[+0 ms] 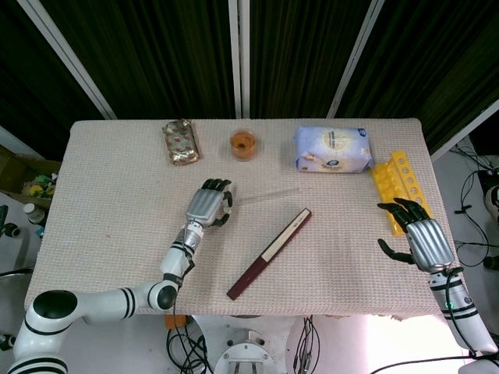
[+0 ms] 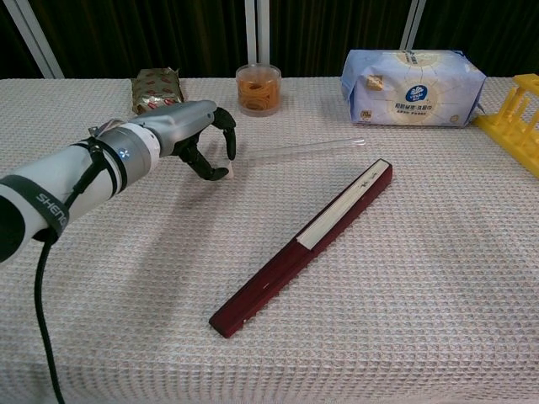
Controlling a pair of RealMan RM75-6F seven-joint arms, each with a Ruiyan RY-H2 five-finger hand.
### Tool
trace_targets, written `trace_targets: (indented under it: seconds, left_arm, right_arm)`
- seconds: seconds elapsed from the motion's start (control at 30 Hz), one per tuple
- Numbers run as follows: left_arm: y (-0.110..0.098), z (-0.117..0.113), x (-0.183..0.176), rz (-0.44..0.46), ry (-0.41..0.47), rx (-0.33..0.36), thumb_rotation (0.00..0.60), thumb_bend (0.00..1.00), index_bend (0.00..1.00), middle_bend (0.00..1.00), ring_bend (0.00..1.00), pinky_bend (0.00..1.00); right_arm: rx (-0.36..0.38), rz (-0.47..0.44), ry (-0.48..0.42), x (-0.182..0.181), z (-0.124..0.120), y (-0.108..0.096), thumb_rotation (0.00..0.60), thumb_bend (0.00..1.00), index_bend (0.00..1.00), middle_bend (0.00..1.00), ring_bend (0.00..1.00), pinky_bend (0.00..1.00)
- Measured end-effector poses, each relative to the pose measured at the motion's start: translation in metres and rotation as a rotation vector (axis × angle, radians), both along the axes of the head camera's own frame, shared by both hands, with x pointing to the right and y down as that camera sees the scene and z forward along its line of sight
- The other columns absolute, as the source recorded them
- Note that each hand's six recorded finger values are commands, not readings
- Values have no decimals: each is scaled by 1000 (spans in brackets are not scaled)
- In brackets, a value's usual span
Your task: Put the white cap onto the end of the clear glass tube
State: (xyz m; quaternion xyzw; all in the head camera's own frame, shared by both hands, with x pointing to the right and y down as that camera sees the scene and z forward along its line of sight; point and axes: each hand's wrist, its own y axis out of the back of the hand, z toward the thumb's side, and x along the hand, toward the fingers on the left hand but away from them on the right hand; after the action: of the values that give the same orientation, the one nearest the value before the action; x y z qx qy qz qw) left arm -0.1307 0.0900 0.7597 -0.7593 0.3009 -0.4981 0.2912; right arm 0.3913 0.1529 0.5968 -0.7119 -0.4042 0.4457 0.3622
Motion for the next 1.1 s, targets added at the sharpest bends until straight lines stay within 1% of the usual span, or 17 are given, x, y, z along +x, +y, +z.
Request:
trace_targets:
  seconds: [0.17,0.33,0.4,0.53,0.67,0.77,0.87,0.97,1.1]
  left_arm:
    - [1,3,0,-4,-3,-8,600,350,479,129,84,96]
    - [0,4,-1,-5,-7,-7,600,439,499,129,84,96]
    - [0,4,-2,-2,-10,-4,600,452,504,130,84,96]
    - [-2,4,-1,7,-15,9,600,477,551,155,84,96]
    - [-3,2,-2,13,-15,22,600,479,591,174,85,97]
    - [-4,-4,-5,16,-10,40,600,476,600,181,85,96]
    - [-5,-14,-12,19,-7,71,600,471,601,183,85,97]
    - [-5,-29,-25,21,-7,110,600,470,601,185,85,97]
    - [-1,-53,-50,10,-7,162,600,469,600,186,85,98]
  right_arm:
    - [-2,1,1,1,0,1,600,290,226,275,130,194]
    - [-6,3,2,1,1,1,600,289,226,275,130,194]
    - [-5,3,2,1,1,1,600,290,226,275,130,194]
    - [-6,1,3,1,1,2,600,290,226,275,130,194]
    - [-8,-4,2,0,1,2,600,290,228,275,130,194]
    - [-13,-16,0,-3,2,0,600,289,233,281,130,194]
    - [-27,-46,1,-11,5,-3,600,289,245,295,130,197]
    - [-48,-103,7,-28,11,-11,600,265,247,309,135,202]
    - [-84,-209,20,-64,24,-30,600,240,257,329,147,212]
